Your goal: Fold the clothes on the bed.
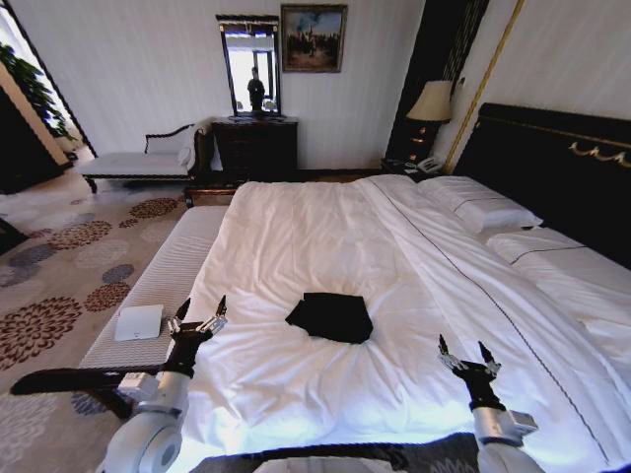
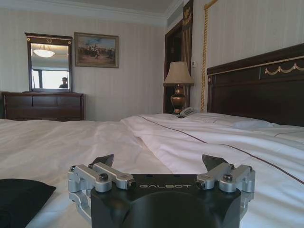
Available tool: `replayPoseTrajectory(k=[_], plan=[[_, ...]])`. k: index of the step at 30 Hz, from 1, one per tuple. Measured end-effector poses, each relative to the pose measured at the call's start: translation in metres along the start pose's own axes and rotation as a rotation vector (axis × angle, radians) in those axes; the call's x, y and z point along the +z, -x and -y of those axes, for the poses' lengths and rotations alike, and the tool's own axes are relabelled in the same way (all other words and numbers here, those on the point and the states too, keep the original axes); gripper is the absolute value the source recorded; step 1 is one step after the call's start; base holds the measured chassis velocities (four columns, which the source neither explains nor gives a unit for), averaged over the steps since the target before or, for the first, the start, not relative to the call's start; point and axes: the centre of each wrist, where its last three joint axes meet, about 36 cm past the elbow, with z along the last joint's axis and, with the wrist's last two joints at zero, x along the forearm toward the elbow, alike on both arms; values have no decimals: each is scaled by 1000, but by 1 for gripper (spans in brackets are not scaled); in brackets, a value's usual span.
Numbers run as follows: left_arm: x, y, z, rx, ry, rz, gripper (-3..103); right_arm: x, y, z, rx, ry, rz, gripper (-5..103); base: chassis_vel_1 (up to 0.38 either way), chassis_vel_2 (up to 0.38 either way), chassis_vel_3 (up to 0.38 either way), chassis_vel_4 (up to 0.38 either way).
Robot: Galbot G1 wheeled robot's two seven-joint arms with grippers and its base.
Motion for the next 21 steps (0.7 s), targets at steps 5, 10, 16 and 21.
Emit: replayPoseTrajectory(k=[5,10,16,21], plan=[[0,0,0,0,0,0,100,0,0,0,0,0,0,100,0,0,0,0],[0,0,0,0,0,0,100,0,0,0,0,0,-1,100,0,0,0,0],[0,0,0,0,0,0,100,0,0,0,0,0,-1,100,0,0,0,0],[0,0,0,0,0,0,100,0,0,0,0,0,-2,100,0,0,0,0]])
